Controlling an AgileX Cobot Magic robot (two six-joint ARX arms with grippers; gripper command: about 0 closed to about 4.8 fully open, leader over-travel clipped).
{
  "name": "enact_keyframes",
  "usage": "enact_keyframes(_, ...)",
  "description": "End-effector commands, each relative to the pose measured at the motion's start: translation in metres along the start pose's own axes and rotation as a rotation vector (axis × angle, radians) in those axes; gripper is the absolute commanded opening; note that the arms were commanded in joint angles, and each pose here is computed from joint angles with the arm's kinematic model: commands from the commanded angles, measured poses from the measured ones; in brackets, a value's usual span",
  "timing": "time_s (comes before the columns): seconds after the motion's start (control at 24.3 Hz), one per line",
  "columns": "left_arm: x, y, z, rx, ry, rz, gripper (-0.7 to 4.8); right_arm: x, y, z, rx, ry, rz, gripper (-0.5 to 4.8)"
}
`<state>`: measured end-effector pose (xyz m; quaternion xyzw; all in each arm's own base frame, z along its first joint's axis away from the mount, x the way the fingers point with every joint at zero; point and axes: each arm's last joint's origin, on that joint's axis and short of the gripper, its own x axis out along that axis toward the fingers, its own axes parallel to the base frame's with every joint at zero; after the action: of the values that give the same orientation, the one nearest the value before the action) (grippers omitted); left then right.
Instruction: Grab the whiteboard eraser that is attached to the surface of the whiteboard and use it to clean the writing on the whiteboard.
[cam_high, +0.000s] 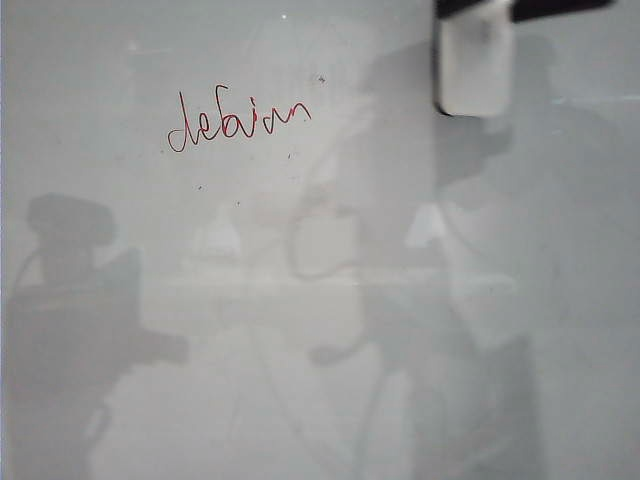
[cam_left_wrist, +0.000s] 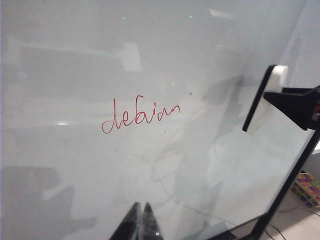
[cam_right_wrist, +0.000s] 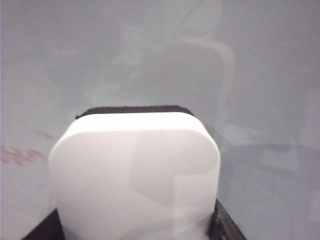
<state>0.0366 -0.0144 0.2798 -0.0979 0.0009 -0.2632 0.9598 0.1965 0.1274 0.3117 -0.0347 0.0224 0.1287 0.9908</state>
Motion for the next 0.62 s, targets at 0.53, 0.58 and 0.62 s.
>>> enact_keyframes(0.53, -0.001, -0.001, 0.011, 0.055, -0.107, 0.060, -0.05, 0.093, 0.124, 0.001, -0.059, 0.037, -0.016, 1.76)
enact_keyframes(0.58, -0.001, 0.000, 0.010, 0.053, -0.103, 0.062, -0.05, 0.101, 0.130, -0.002, -0.054, 0.030, 0.018, 1.76)
enact_keyframes(0.62, -0.001, 0.000, 0.010, 0.052, -0.104, 0.068, -0.05, 0.106, 0.135, -0.004, -0.053, 0.026, 0.038, 1.76)
